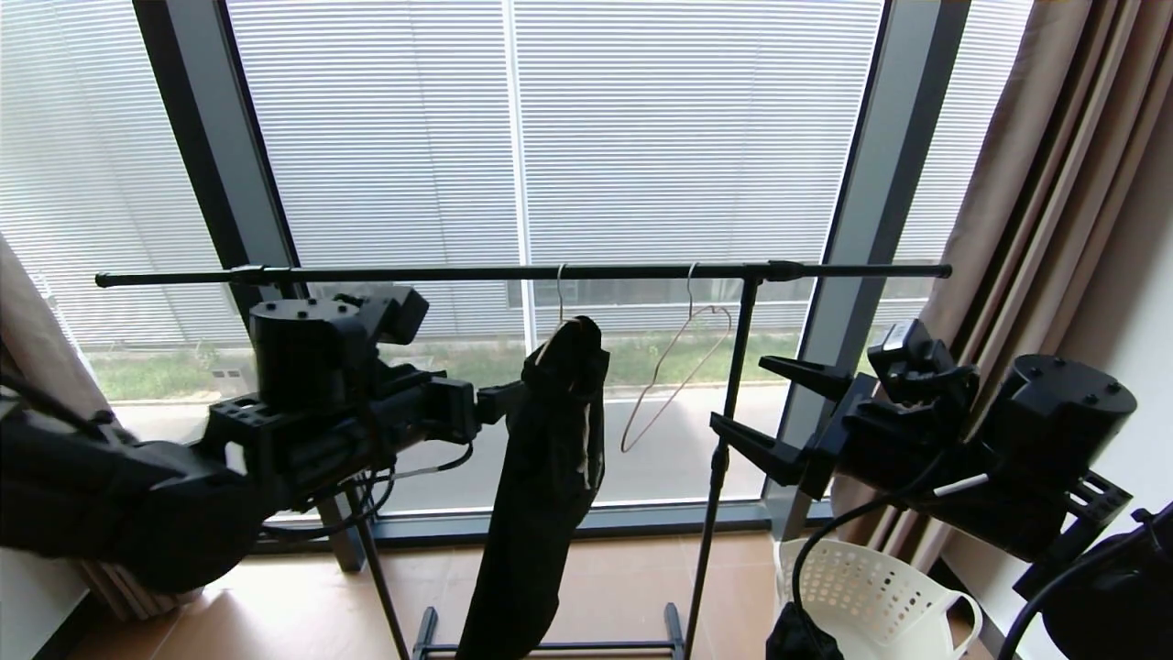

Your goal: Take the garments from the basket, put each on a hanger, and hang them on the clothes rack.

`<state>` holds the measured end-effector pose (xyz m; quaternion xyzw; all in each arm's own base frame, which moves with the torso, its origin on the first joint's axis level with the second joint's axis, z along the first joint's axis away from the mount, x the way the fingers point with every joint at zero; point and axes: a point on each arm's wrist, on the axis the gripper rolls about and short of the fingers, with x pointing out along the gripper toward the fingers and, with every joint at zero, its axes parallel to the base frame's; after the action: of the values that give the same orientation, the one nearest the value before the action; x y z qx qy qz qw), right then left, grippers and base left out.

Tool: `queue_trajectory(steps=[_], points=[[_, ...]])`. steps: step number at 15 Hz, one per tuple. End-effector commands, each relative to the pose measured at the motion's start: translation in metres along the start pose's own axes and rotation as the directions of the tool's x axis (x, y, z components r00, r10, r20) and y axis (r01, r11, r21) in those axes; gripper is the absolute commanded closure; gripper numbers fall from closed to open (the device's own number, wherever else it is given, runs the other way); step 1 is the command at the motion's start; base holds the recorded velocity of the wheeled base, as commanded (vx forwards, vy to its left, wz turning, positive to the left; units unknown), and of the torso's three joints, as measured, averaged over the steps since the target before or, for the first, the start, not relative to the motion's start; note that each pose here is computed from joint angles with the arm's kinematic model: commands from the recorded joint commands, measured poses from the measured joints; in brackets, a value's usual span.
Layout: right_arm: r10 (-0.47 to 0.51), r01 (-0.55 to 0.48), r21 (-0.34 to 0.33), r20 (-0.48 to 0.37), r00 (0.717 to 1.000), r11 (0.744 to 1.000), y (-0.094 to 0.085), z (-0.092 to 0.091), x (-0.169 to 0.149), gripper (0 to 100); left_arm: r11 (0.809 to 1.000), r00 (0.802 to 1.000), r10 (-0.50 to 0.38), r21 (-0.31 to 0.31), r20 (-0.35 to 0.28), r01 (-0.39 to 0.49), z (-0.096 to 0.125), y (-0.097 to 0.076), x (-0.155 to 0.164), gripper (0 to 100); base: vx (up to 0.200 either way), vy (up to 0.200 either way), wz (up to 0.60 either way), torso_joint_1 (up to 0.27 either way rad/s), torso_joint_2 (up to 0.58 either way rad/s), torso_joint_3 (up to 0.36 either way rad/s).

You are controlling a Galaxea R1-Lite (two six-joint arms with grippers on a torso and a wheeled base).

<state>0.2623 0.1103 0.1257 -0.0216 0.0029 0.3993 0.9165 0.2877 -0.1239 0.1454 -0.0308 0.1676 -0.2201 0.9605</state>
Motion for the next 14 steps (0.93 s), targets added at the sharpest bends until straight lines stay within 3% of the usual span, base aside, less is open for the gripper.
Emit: queue_trajectory(steps=[1, 3, 7, 10, 12, 14], points=[[-0.025, 0.028, -0.08, 0.034, 0.999, 0.996, 0.014, 0.016, -0.029, 0, 1.0, 0.999, -0.003, 0.01, 0.05, 0.003, -0.01, -0.005, -0.087, 0, 0.0, 0.0, 0.0, 0.0, 0.0, 0.0], [-0.107, 0.109, -0.101, 0.023, 0.994, 0.989, 0.028, 0.017, -0.06, 0, 1.0, 0.999, 0.003, 0.009, 0.036, -0.004, -0.029, -0.004, -0.118, 0, 0.0, 0.0, 0.0, 0.0, 0.0, 0.0], [-0.18, 0.177, -0.093, -0.019, 0.984, 0.98, 0.05, 0.008, -0.104, 0, 1.0, 1.0, 0.006, 0.024, 0.002, -0.006, -0.058, -0.003, -0.149, 0, 0.0, 0.0, 0.0, 0.0, 0.0, 0.0], [-0.319, 0.317, -0.098, -0.006, 0.948, 0.943, 0.061, 0.015, -0.137, 0, 0.998, 0.999, -0.003, 0.071, 0.036, 0.0, -0.084, -0.003, -0.187, 0, 0.0, 0.0, 0.0, 0.0, 0.0, 0.0], [-0.327, 0.322, -0.109, -0.038, 0.944, 0.941, 0.075, 0.015, -0.166, 0, 0.996, 0.996, -0.004, 0.088, 0.084, -0.003, -0.092, -0.003, -0.205, 0, 0.0, 0.0, 0.0, 0.0, 0.0, 0.0], [-0.322, 0.309, -0.125, -0.098, 0.942, 0.943, 0.088, 0.006, -0.192, 0, 0.996, 0.998, 0.005, 0.085, 0.068, -0.011, -0.1, -0.002, -0.22, 0, 0.0, 0.0, 0.0, 0.0, 0.0, 0.0]])
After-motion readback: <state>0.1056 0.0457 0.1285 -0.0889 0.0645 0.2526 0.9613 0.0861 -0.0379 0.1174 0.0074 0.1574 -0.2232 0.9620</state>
